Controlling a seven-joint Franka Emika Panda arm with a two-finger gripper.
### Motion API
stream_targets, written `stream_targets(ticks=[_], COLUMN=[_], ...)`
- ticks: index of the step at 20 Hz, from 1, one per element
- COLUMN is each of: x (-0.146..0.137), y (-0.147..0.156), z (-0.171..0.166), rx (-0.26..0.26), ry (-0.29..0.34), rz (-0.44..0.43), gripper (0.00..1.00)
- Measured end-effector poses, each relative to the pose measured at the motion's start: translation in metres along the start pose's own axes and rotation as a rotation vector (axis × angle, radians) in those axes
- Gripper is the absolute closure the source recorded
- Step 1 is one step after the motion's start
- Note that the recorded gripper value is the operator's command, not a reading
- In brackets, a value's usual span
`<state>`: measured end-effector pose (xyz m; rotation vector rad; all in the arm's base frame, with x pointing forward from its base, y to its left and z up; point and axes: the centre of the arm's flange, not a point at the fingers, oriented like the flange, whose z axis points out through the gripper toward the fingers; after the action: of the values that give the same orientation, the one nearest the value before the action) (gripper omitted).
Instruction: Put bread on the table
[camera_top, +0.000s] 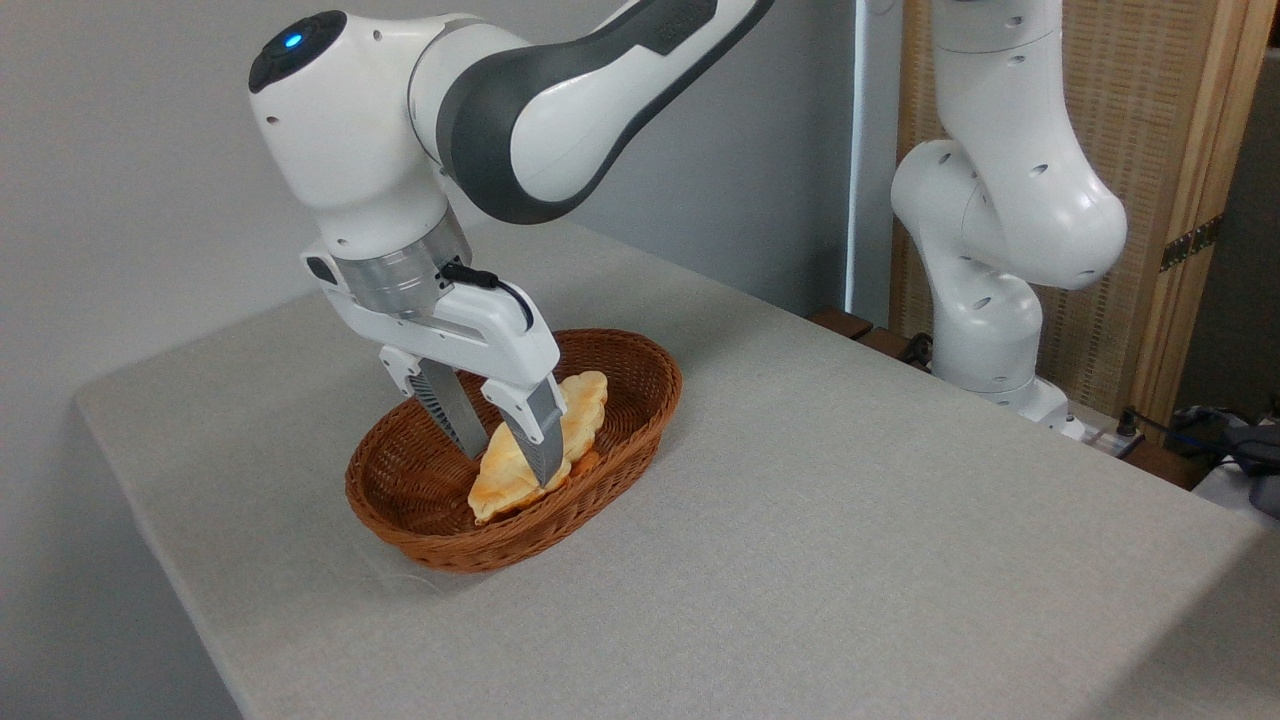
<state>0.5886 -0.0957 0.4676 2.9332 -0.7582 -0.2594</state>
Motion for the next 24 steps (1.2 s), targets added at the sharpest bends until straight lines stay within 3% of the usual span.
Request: stream_targets(ticks=[15, 17, 24], x=[0.000, -0.001, -0.013], y=[0.000, -0.001, -0.011], z=[0.000, -0.001, -0.023], rx=[0.000, 0.000, 0.015], ry=[-0.001, 0.002, 0.039], rz=[0.008, 0.007, 0.043], gripper=[0.54, 0.49, 0.49])
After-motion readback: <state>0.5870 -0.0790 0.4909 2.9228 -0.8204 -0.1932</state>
